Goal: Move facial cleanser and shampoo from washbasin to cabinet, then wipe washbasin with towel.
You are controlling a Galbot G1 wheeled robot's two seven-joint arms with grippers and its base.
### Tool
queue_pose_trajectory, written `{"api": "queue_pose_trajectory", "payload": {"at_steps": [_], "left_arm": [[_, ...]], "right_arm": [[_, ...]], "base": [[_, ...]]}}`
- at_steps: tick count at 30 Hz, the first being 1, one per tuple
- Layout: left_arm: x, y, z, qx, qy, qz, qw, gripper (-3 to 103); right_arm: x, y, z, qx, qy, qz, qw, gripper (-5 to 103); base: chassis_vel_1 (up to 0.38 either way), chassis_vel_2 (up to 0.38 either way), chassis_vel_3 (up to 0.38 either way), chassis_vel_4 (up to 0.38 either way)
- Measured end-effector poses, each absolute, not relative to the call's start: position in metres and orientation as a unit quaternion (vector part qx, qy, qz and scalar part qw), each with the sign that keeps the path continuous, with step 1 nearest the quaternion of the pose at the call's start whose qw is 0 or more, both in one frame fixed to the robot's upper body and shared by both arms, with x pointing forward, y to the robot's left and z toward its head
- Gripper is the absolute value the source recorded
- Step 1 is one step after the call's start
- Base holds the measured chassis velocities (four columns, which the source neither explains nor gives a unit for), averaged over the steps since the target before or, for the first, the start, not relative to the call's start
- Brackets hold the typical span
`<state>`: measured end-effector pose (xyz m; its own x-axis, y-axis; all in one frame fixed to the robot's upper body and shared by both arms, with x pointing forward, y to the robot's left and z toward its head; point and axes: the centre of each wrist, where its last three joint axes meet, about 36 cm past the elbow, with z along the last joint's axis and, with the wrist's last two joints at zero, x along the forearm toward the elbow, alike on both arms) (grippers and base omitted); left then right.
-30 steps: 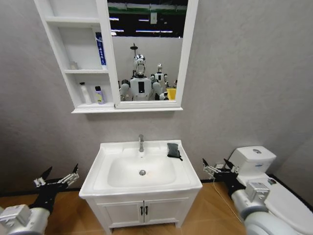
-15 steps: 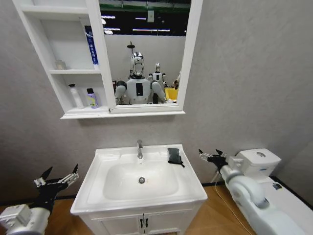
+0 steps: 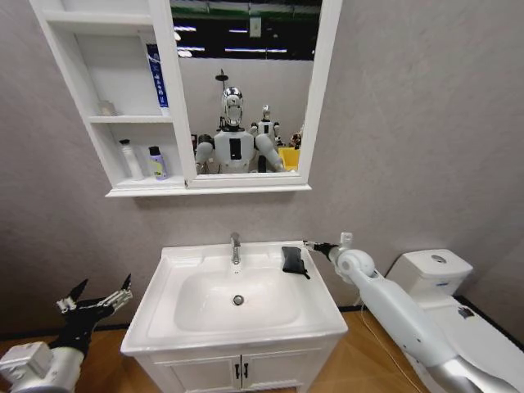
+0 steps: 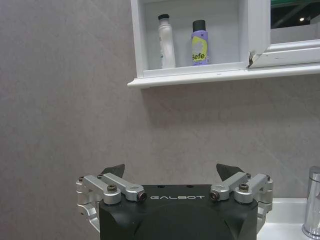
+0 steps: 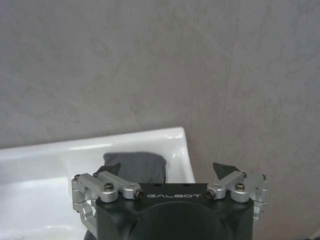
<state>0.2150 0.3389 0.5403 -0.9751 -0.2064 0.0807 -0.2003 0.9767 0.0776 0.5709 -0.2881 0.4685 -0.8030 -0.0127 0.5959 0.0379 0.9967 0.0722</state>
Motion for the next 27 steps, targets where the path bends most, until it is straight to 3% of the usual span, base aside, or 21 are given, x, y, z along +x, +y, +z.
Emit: {"api": "queue_pose_trajectory", "payload": {"at_steps": [6, 27], "left_arm": [[0.215, 0.339, 0.54, 0.102, -0.993, -0.035, 0.044, 100], [0.215, 0.339, 0.54, 0.102, -0.993, -0.034, 0.044, 100]], "right_arm": [[0.584, -0.262, 0.455, -0.009, -0.937, -0.033, 0.349, 100], [0.627, -0.251, 0.439, 0.012, -0.916, -0.044, 0.399, 100]], "base": [[0.0, 0.0, 0.0, 0.0], [0.0, 0.0, 0.0, 0.0]]}}
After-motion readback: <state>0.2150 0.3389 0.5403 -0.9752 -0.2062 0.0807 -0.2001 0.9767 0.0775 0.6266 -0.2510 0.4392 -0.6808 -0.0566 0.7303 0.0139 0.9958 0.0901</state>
